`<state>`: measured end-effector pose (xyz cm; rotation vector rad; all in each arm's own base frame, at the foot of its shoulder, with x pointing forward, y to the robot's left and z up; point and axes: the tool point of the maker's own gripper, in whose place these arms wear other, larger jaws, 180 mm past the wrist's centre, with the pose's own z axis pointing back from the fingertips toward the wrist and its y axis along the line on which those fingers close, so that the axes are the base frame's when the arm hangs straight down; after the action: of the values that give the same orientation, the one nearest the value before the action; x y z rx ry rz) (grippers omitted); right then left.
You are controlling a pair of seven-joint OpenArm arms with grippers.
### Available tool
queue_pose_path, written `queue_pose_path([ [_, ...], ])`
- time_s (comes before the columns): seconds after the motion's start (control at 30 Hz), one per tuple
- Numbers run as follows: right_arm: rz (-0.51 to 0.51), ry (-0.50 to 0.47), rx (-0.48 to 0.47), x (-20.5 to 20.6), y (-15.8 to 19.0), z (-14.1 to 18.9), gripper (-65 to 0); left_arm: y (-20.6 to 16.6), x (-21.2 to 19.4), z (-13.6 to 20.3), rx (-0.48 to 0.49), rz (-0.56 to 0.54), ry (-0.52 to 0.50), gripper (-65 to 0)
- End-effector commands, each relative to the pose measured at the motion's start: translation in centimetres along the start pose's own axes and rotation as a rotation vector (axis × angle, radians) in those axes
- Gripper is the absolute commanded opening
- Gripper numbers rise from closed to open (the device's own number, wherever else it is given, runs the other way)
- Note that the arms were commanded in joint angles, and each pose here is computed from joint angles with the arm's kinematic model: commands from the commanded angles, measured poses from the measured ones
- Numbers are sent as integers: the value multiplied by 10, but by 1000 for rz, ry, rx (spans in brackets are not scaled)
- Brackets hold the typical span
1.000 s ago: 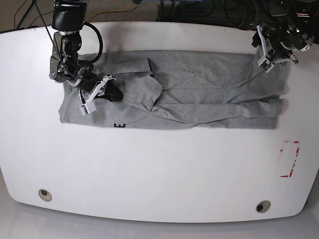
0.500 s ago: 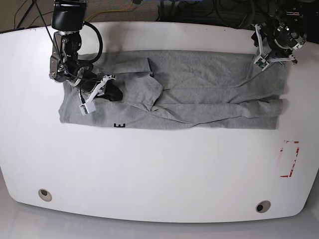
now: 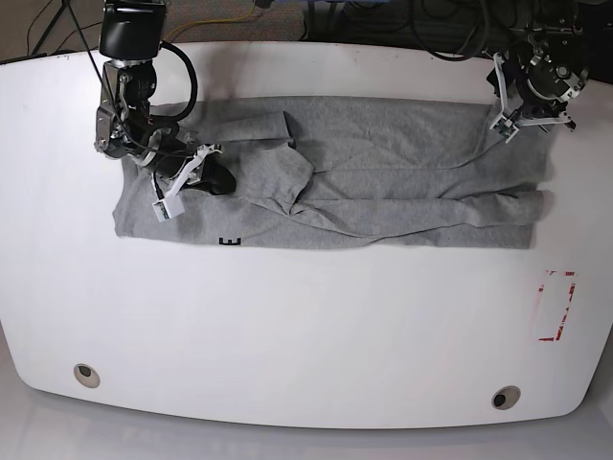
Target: Layout the t-shirt on the table in an organized manner, then fold the t-shirt properly
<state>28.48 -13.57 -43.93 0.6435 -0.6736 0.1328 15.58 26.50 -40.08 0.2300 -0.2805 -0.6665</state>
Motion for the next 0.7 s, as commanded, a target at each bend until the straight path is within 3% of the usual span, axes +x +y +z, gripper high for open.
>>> queue_pose_path([
  [0.0,19,157,-59,-33,-13,5,-599,5,-3,2,18,-13,11,-324],
  [0.53,19,157,-59,-33,-13,5,-599,2,-11,-4,1,-5,37,-329],
  [0.67,19,157,-59,-33,-13,5,-599,2,-11,-4,1,-5,37,-421],
])
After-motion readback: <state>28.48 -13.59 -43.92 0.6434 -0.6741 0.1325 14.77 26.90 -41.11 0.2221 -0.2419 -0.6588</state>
